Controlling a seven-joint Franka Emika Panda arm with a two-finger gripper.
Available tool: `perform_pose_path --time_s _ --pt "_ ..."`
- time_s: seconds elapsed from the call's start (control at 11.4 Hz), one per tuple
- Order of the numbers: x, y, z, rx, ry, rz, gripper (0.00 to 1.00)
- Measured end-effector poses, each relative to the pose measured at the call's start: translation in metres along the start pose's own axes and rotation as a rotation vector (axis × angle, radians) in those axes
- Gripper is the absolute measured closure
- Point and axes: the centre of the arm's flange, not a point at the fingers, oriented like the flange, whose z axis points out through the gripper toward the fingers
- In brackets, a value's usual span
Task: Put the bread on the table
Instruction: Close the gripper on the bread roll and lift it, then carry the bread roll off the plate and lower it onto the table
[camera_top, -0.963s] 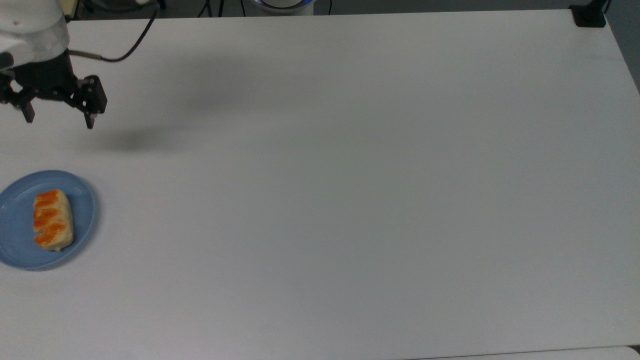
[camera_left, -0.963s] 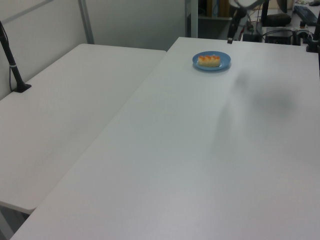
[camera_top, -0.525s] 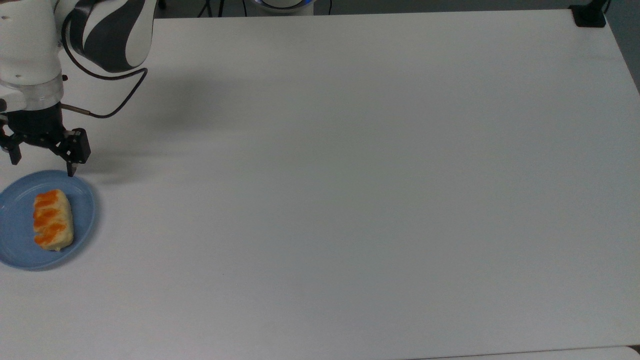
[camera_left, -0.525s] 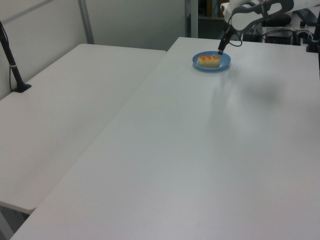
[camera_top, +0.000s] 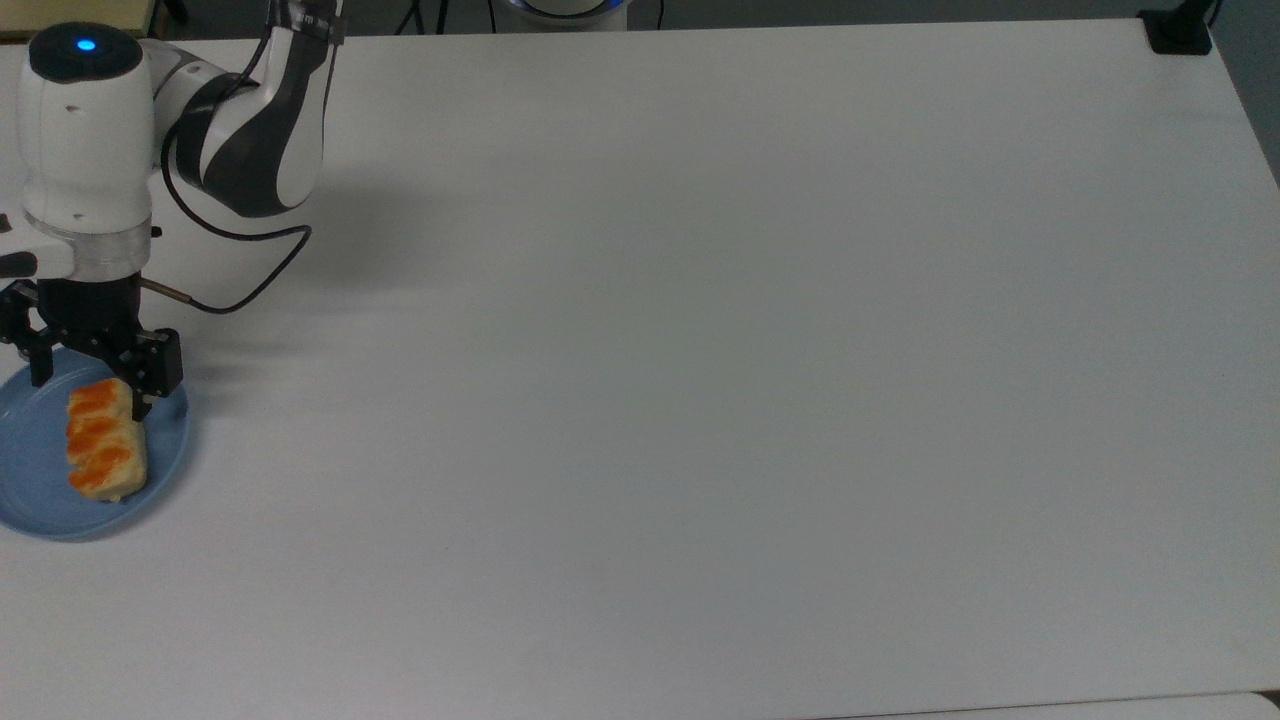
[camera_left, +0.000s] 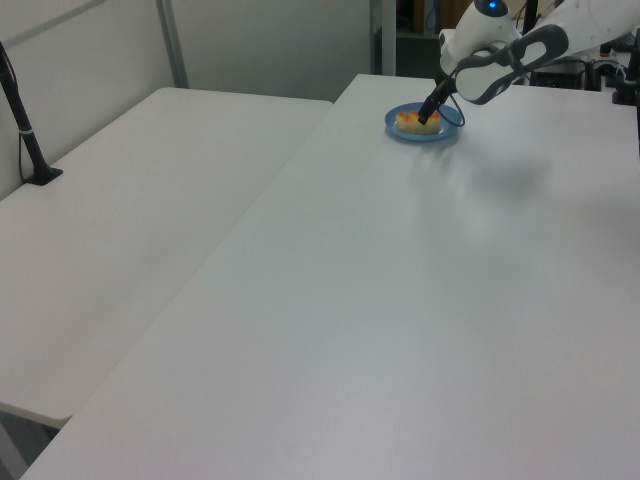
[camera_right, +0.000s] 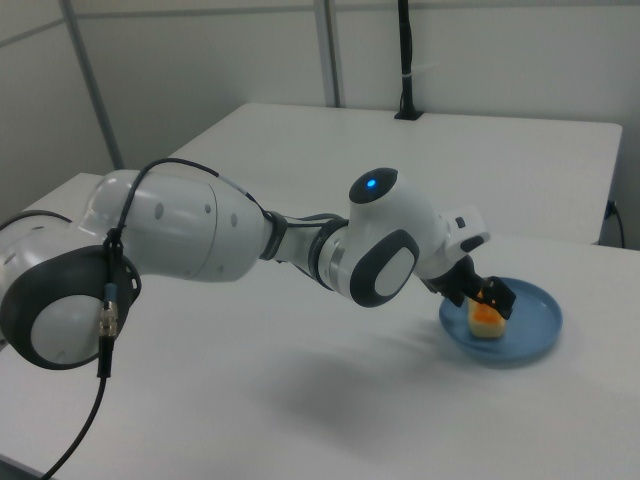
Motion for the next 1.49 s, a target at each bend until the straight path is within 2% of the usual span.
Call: perform_pose_path --time_s 0.18,0.26,0.44,0.61,0.79,0.88,1.05,1.23,1.49 --pt "0.001 -0.004 0.011 0.000 0.005 0.022 0.00" --pt "0.001 -0.005 0.014 0.000 0.011 0.023 0.06" --pt "0.001 -0.007 0.018 0.000 0.019 0.023 0.40" --pt "0.004 -0.006 0.016 -0.002 0.025 0.023 0.65" --pt "0.017 -0.003 0.001 -0.007 0.057 0.026 0.65" --pt "0.028 -0.007 -0.016 0.007 0.060 0.027 0.65" --pt "0.048 -0.033 -0.052 0.067 0.011 0.023 0.65" --pt "0.062 -0.081 -0.093 0.123 -0.072 0.017 0.65" --pt "0.054 -0.169 -0.130 0.151 -0.239 -0.034 0.63"
